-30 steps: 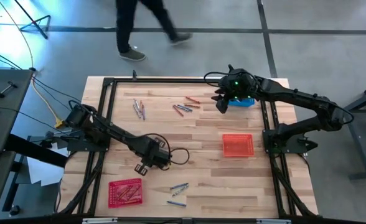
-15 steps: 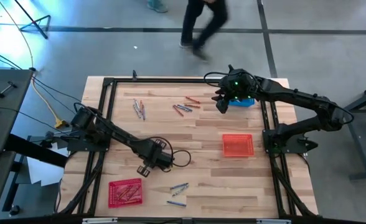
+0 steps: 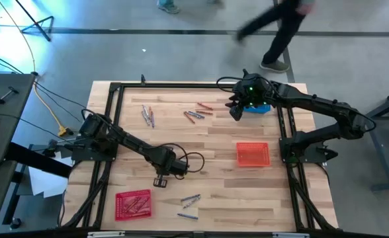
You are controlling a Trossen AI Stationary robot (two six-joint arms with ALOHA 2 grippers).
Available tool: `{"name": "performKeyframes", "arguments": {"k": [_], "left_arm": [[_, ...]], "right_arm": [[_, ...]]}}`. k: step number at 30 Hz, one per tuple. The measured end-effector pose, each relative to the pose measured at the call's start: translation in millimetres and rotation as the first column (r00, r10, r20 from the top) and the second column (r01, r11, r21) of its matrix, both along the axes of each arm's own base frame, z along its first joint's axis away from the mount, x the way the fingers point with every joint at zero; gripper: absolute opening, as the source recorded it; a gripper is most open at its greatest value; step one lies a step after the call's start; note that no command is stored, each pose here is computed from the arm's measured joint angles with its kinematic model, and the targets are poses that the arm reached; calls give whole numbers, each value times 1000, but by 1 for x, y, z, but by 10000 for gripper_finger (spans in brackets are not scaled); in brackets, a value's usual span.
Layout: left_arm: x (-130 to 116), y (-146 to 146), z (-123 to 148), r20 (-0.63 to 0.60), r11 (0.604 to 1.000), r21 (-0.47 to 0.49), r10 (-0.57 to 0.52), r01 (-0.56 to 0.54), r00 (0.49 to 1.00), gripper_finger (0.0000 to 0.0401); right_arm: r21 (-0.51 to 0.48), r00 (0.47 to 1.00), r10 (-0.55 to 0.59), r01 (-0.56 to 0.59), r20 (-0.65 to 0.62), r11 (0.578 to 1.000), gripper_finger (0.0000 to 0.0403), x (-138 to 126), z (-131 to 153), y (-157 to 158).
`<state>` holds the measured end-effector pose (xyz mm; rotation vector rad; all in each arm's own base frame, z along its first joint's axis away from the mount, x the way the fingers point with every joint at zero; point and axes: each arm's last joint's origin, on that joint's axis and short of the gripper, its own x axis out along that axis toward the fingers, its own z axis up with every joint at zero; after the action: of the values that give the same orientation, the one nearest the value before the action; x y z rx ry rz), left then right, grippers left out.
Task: Sort crayons
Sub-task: Put the blue crayon into the orange bin
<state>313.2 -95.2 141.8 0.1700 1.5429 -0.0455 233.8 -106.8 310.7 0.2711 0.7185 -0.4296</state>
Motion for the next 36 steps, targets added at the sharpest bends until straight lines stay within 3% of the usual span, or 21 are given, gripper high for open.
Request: {"name": "performKeyframes", "arguments": {"k": [9,12,17,21,25,27,29,32,34,36], "left_arm": [[20,7,32,106,971,236,-72,45,992,1],[28,14,45,204,951,294,31,-91,979,1],[23,26,81,425,882,365,127,-298,896,1],[13,30,116,605,853,348,113,-390,788,1],[-8,31,125,743,847,262,129,-462,657,1],[-15,32,124,804,860,201,129,-470,580,1],[-19,34,121,847,880,176,93,-441,523,1],[-18,39,119,915,899,132,51,-417,400,1],[-17,43,118,945,907,114,27,-405,326,1],[-17,48,114,959,907,119,1,-405,284,1]], "right_arm": [[-13,986,-76,75,-150,997,161,-10,-9,1],[-40,974,-83,77,-210,996,161,-14,-11,2],[-14,979,-37,35,-202,999,158,-13,-12,3],[-13,993,-4,2,-117,1000,151,-10,-29,3],[8,998,60,-60,6,998,144,-10,-60,8],[-17,986,87,-86,143,996,142,-5,-69,12],[-57,942,138,-127,306,990,142,0,-73,18],[-113,829,223,-192,513,975,142,4,-73,29],[-150,756,265,-219,598,964,142,4,-72,38],[-173,704,295,-242,646,955,142,4,-71,47]]}}
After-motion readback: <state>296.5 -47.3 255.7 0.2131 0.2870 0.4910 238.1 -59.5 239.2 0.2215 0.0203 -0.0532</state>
